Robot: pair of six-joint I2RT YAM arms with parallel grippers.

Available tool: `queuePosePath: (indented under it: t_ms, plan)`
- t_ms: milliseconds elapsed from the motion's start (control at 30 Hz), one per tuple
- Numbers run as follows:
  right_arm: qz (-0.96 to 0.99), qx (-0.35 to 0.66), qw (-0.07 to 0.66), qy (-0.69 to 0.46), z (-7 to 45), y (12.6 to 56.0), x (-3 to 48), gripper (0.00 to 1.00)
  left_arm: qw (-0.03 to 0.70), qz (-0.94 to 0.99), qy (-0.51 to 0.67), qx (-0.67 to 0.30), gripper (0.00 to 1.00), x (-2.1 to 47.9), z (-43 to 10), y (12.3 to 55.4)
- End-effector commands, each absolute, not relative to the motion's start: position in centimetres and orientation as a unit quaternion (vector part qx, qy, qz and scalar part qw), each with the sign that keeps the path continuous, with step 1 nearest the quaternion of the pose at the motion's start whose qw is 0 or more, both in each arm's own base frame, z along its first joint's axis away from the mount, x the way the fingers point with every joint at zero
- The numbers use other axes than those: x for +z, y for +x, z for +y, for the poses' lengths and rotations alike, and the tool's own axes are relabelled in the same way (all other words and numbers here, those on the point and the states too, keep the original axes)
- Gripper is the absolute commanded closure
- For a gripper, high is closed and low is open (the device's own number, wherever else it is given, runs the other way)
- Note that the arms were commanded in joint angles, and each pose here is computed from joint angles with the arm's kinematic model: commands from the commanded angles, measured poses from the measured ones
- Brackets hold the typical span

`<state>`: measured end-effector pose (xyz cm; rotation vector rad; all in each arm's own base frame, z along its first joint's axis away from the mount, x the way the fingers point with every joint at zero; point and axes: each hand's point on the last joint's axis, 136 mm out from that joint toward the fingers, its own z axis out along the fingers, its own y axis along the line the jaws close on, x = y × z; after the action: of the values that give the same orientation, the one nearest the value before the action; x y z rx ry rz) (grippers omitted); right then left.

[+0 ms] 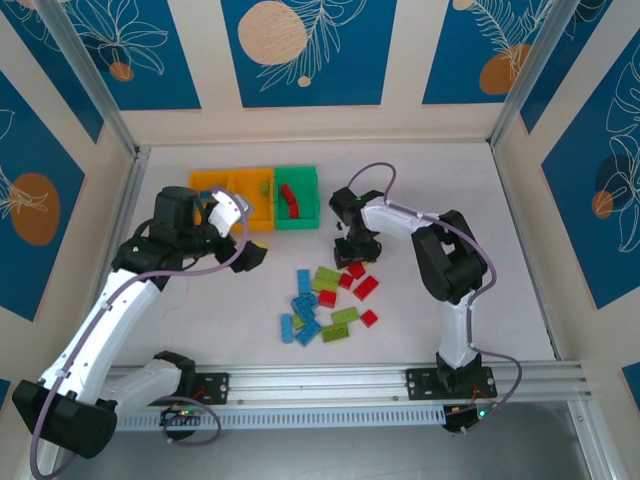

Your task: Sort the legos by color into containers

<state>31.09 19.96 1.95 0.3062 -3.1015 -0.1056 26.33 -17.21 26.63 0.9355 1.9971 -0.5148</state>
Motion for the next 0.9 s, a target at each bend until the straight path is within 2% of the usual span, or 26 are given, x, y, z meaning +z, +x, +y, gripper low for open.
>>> queuePosePath:
  t_ms: [0,200,367,567,700,867]
  plan:
    - [-0.998,-0.026,0.022,0.056,18.3,30.8,1.7,0.57,0.433,0.792,0.377,-0.206,0.0,26.8,-17.4,26.5]
    - [-0.998,-0.055,-0.021,0.032,18.7,32.4,4.5,0.74,0.434,0.796,0.367,-0.207,0.0,26.7,-17.3,26.4]
    - [-0.985,-0.122,-0.119,0.032,21.5,35.4,11.1,0.75,0.44,0.802,0.35,-0.204,0.0,26.8,-17.0,26.7]
    - [-0.948,-0.192,-0.243,0.065,27.4,40.5,18.1,0.75,0.444,0.824,0.29,-0.202,0.0,26.3,-16.5,28.3]
    - [-0.932,-0.2,-0.291,0.081,30.7,45.1,19.1,0.75,0.424,0.85,0.24,-0.203,0.0,25.4,-16.1,29.1]
    - [-0.927,-0.204,-0.298,0.1,34.0,49.6,17.7,0.74,0.398,0.875,0.185,-0.203,0.0,24.2,-15.5,29.4]
